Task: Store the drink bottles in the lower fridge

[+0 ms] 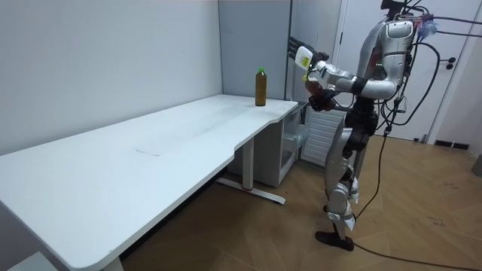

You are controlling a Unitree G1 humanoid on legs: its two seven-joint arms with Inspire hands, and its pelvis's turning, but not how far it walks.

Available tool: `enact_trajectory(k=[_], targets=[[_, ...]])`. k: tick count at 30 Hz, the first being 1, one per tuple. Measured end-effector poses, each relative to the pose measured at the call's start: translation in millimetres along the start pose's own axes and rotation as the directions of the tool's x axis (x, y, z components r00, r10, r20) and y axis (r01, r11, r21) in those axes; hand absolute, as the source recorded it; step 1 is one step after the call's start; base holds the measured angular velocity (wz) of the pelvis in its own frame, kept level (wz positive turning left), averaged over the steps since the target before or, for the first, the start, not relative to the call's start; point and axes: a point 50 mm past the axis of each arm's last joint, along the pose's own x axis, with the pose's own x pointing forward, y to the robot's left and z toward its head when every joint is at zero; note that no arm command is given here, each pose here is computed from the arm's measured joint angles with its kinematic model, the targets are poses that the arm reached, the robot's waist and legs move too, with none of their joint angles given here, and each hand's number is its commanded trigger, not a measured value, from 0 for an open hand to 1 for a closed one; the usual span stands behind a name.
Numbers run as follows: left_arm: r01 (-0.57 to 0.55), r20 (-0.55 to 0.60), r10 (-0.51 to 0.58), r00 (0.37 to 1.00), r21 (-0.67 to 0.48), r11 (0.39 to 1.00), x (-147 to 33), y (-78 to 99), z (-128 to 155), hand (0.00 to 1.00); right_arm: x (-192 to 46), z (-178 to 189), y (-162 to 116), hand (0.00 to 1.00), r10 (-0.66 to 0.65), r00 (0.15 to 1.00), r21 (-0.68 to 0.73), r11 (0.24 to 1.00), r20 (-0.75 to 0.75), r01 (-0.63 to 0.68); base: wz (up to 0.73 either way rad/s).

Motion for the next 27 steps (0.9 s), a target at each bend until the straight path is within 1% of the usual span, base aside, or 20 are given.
enact_trajectory(k=[2,3,5,6,8,9,11,12,13,14,17,18,20,21,22,23,24,25,26,27], targets=[[-0.098,0.047,0.094,0.994,0.097,0.990,-2.5,11.9,11,0.00,-7,2,-2,1.00,-0.026,0.999,-0.008,1.000,0.021,0.027,0.00],[-0.121,0.055,0.116,0.992,0.115,0.986,-3.1,14.3,13,0.00,-8,2,-2,1.00,-0.032,0.999,-0.010,0.999,0.026,0.032,0.04],[-0.221,0.111,0.204,0.973,0.175,0.959,-6.4,24.0,27,0.00,-13,1,-2,1.00,-0.049,0.998,-0.014,0.999,0.045,0.050,0.00],[-0.246,0.131,0.224,0.966,0.193,0.950,-7.4,26.4,31,0.00,-15,1,-2,1.00,-0.055,0.997,-0.012,0.998,0.050,0.056,0.00],[-0.362,0.224,0.302,0.926,0.310,0.879,-13.0,35.7,49,0.00,-22,-4,0,1.00,-0.085,0.994,-0.001,0.996,0.061,0.085,0.02],[-0.393,0.254,0.320,0.913,0.330,0.858,-14.6,37.5,54,0.00,-24,-5,0,1.00,-0.092,0.994,0.001,0.996,0.062,0.092,0.08],[-0.519,0.384,0.383,0.840,0.367,0.772,-22.6,42.7,74,0.00,-33,-10,0,1.00,-0.127,0.990,0.007,0.992,0.069,0.127,0.05],[-0.549,0.414,0.395,0.820,0.374,0.748,-25.5,43.7,78,0.00,-35,-11,1,1.00,-0.133,0.989,0.008,0.991,0.069,0.133,0.04],[-0.603,0.463,0.422,0.779,0.373,0.705,-32.3,45.7,85,0.00,-37,-14,2,1.00,-0.138,0.989,0.015,0.990,0.062,0.137,0.07],[-0.626,0.484,0.433,0.760,0.367,0.688,-34.8,46.3,88,0.00,-38,-15,3,1.00,-0.140,0.988,0.018,0.990,0.060,0.139,0.12],[-0.752,0.590,0.492,0.640,0.349,0.560,-47.5,53.9,102,0.00,-42,-16,5,1.00,-0.148,0.988,0.011,0.989,0.054,0.148,0.05],[-0.769,0.602,0.504,0.620,0.340,0.541,-49.8,55.2,103,0.00,-43,-15,5,1.00,-0.150,0.987,0.008,0.989,0.056,0.150,0.00],[-0.836,0.640,0.552,0.535,0.307,0.455,-62.2,60.8,109,0.00,-48,-13,8,1.00,-0.163,0.984,0.003,0.987,0.068,0.163,0.00],[-0.851,0.648,0.562,0.514,0.303,0.429,-66.2,62.6,111,0.00,-49,-13,9,1.00,-0.162,0.984,0.001,0.987,0.069,0.162,0.00],[-0.878,0.663,0.582,0.471,0.291,0.380,-74.1,67.7,114,0.00,-48,-12,9,1.00,-0.158,0.985,0.000,0.987,0.069,0.159,0.00],[-0.903,0.665,0.613,0.427,0.273,0.333,-81.1,74.5,113,0.00,-48,-13,9,1.00,-0.159,0.985,0.005,0.987,0.065,0.159,0.00],[-0.916,0.659,0.638,0.398,0.247,0.316,-85.2,78.7,112,0.00,-48,-13,9,1.00,-0.160,0.985,0.009,0.987,0.063,0.159,0.00],[-0.936,0.630,0.693,0.350,0.200,0.291,-93.7,87.5,107,0.00,-48,-14,9,1.00,-0.163,0.985,0.025,0.986,0.059,0.162,0.04],[-0.957,0.584,0.758,0.290,0.152,0.248,-106.8,97.3,101,0.00,-48,-15,9,1.00,-0.175,0.983,0.034,0.984,0.057,0.173,0.00],[-0.967,0.556,0.792,0.253,0.129,0.218,-115.0,101.8,96,0.00,-48,-15,9,1.00,-0.184,0.981,0.038,0.983,0.055,0.182,0.00]])
